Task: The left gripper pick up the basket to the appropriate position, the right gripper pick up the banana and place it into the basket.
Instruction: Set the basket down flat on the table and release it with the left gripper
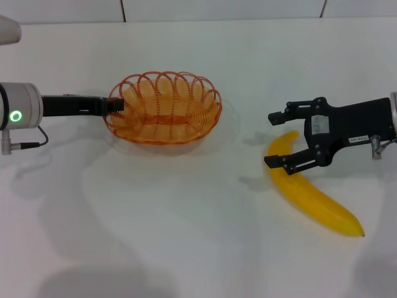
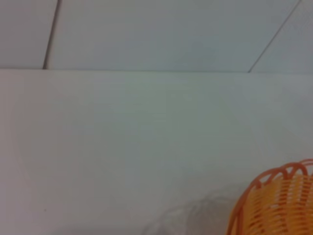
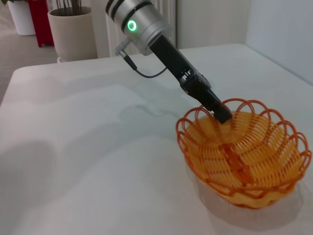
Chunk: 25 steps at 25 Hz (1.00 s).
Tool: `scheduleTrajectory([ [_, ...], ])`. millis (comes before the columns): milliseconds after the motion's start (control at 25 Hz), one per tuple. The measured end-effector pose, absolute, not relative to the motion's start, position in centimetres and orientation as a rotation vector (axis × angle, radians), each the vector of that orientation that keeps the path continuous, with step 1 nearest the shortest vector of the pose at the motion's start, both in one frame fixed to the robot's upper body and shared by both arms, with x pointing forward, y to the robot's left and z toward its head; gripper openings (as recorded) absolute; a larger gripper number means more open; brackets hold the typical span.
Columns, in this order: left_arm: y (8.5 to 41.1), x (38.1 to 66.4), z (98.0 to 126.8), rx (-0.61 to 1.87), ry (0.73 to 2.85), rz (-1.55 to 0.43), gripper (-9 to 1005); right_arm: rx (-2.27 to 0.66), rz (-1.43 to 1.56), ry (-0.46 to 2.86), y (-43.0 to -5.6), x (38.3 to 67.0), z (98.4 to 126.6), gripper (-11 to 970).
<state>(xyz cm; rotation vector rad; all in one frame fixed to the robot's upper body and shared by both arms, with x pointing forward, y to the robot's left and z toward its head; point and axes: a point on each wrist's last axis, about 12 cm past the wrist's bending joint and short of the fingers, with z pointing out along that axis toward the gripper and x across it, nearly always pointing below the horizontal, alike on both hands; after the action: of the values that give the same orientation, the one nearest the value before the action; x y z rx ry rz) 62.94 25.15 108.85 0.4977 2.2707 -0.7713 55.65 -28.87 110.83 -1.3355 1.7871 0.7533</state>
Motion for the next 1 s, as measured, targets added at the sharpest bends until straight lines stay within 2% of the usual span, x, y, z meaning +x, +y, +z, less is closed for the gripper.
scheduleTrajectory([
  [1000, 25.07, 62.93, 108.34, 0.519, 2.294, -0.719, 60, -1.335, 0.764, 1.788, -28.76, 55.64, 110.81, 905],
])
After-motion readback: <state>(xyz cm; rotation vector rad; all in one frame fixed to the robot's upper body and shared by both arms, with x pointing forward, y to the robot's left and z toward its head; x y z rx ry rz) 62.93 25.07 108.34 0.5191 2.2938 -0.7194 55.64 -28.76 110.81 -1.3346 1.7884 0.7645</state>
